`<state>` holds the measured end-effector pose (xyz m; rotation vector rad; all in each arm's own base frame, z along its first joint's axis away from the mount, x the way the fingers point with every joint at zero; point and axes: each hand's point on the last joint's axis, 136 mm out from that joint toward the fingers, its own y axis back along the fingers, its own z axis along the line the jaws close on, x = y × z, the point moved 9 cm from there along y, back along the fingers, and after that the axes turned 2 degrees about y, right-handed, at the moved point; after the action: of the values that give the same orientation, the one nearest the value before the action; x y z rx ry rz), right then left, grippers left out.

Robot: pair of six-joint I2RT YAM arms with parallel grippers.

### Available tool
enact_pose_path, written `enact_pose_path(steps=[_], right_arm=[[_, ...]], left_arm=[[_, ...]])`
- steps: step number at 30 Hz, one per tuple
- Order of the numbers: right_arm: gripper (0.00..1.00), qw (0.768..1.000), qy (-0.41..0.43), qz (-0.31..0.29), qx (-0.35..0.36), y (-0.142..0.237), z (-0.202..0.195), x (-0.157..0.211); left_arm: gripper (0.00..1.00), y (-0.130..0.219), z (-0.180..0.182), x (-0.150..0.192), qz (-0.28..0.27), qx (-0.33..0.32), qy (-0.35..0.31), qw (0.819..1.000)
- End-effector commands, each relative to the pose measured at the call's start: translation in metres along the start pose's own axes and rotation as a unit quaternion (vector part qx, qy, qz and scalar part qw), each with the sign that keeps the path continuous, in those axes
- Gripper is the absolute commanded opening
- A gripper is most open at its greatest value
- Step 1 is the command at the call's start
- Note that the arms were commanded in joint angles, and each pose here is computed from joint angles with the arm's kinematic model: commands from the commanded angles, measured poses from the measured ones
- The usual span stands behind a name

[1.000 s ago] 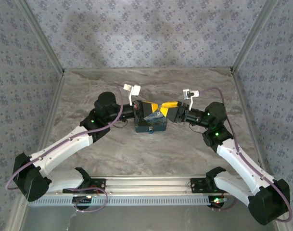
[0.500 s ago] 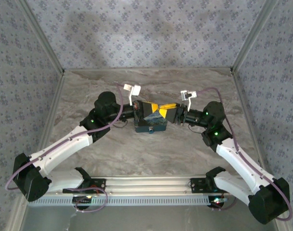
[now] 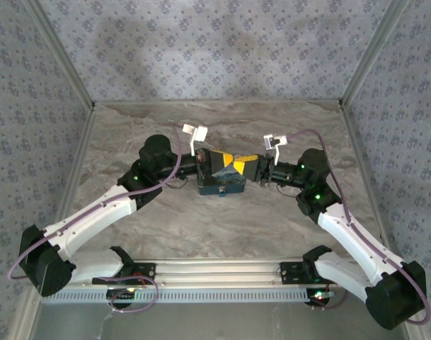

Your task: Unlock a padlock with a key

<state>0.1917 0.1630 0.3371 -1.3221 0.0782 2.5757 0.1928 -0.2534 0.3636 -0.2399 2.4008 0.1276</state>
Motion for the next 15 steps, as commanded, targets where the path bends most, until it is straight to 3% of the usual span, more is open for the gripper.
enact_pose_path(steps=[1,3,10,12,15], right_arm=[[0.04,1.000,0.019,-0.001,-0.012,0.000,0.010,-0.007],[0.00,1.000,0.023,0.000,-0.014,0.001,0.011,-0.007],[0.00,0.999,0.034,0.000,-0.008,0.004,0.013,-0.005],[0.00,0.999,0.036,0.000,0.004,0.006,0.013,-0.005],[0.00,0.999,0.034,-0.007,0.025,0.013,0.009,-0.005]], left_arm=[[0.00,0.004,-0.017,-0.011,-0.010,0.026,-0.031,0.999],[0.00,0.005,-0.017,-0.011,-0.010,0.025,-0.031,0.999],[0.00,0.005,-0.017,-0.012,-0.010,0.014,-0.031,0.999],[0.23,0.008,-0.013,-0.013,-0.017,-0.007,-0.024,1.000],[0.43,0.014,-0.007,-0.014,-0.034,-0.030,-0.017,0.999]])
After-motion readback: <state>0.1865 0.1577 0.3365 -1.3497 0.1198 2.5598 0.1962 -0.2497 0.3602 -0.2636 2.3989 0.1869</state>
